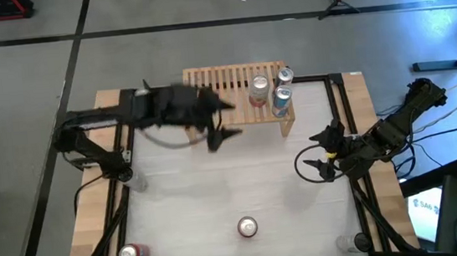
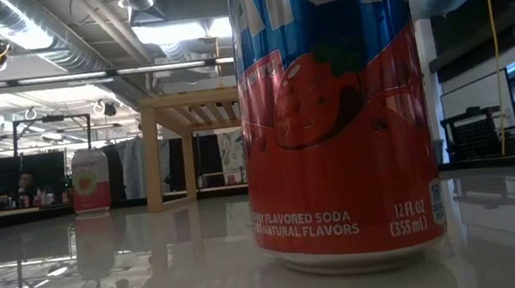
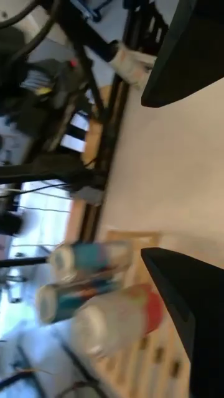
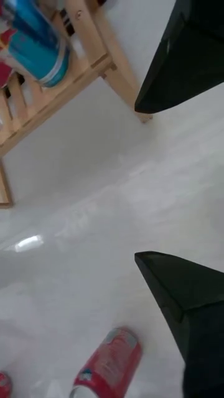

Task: Place canned beverage on shelf
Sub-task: Put the pink soda can on the shelf aligned with the other pink soda can

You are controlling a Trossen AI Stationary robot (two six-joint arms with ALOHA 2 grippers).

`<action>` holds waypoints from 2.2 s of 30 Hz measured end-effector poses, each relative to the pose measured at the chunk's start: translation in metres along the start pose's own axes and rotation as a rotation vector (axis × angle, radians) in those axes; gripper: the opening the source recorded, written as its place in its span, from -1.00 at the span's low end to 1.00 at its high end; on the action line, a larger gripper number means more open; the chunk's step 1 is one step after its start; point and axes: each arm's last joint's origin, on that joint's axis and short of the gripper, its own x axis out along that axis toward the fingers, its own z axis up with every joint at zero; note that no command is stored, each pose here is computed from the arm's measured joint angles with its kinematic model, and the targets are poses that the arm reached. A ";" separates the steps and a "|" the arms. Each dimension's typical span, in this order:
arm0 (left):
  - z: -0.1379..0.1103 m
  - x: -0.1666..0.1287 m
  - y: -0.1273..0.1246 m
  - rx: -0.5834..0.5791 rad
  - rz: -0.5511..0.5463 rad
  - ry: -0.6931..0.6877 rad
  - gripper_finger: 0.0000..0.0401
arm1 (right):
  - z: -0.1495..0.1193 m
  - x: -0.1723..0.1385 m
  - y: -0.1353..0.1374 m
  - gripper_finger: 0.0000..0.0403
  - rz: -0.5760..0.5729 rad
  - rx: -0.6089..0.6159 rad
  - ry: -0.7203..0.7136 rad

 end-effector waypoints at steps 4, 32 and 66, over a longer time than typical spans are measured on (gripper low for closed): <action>-0.017 -0.015 -0.038 -0.071 0.070 0.050 0.90 | 0.000 0.000 0.001 0.83 0.017 -0.039 0.010; -0.051 -0.099 0.098 -0.560 0.934 0.445 0.90 | 0.003 0.000 0.004 0.83 0.038 -0.082 -0.024; -0.117 -0.060 0.314 -0.789 1.113 1.032 0.90 | 0.005 0.000 0.001 0.83 -0.041 0.034 -0.100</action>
